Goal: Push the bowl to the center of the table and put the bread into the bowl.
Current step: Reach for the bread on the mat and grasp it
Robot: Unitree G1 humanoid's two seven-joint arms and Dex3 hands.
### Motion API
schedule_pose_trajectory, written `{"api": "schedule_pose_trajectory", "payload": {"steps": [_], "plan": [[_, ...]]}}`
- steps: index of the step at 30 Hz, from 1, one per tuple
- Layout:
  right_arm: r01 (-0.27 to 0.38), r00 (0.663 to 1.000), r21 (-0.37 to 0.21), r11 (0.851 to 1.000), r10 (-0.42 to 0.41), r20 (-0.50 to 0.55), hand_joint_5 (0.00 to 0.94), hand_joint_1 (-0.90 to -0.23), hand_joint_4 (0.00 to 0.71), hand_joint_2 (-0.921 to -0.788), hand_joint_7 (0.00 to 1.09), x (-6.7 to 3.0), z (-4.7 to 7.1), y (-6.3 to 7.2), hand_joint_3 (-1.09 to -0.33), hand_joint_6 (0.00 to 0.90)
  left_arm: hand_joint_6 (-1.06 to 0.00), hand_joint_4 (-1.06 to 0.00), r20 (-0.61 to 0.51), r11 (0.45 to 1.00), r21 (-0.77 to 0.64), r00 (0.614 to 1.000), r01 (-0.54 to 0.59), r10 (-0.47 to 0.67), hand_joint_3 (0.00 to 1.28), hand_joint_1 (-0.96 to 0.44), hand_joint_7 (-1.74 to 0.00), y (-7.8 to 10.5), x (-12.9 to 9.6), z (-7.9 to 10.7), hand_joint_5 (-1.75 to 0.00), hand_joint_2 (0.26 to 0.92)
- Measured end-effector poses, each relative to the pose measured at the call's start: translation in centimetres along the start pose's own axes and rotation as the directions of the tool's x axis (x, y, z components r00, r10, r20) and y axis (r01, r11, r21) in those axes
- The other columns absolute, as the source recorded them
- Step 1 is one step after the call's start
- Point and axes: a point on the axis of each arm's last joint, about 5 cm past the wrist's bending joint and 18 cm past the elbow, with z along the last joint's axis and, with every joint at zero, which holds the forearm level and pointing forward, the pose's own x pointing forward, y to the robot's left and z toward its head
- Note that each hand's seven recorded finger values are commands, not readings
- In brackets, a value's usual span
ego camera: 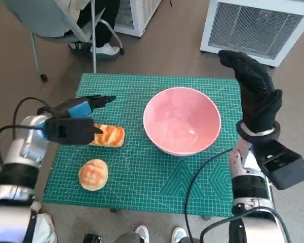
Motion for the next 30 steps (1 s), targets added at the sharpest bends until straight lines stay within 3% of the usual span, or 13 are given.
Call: {"api": "schedule_pose_trajectory", "payload": {"steps": [13, 19, 27, 30], "plan": [[-0.001, 1.0, -0.002, 1.0, 0.001, -0.011, 0.006, -0.644, 0.392, -0.921, 0.26, -0.27, 0.0, 0.0, -0.735, 0.289, -0.15, -0.02, -0.097, 0.996, 0.031, 0.992, 0.078, -0.075, 0.0, -0.28, 0.0, -0.3, 1.6, 0.6, 0.0, 0.798], [0.009, 1.0, -0.013, 1.0, -0.009, -0.014, 0.004, -0.633, 0.391, -0.921, 0.26, -0.39, 0.0, -0.2, -0.734, 0.29, -0.13, -0.06, -0.154, 0.992, 0.01, 0.98, 0.129, -0.126, 0.0, -0.28, 0.0, -0.3, 2.2, 0.8, -0.01, 0.794], [0.009, 1.0, -0.023, 1.0, -0.01, -0.021, 0.003, -0.628, 0.391, -0.921, 0.25, -0.42, 0.0, -0.1, -0.734, 0.292, -0.17, -0.09, -0.182, 0.986, 0.006, 0.969, 0.17, -0.166, 0.0, -0.29, -0.02, -0.2, 2.5, 1.2, -0.01, 0.791], [0.013, 1.0, -0.023, 1.0, -0.013, -0.026, 0.003, -0.627, 0.392, -0.921, 0.25, -0.45, 0.0, -0.1, -0.734, 0.29, -0.24, -0.16, -0.181, 0.985, 0.011, 0.969, 0.175, -0.17, 0.0, -0.25, -0.03, -0.4, 2.6, 1.3, -0.02, 0.795]]}}
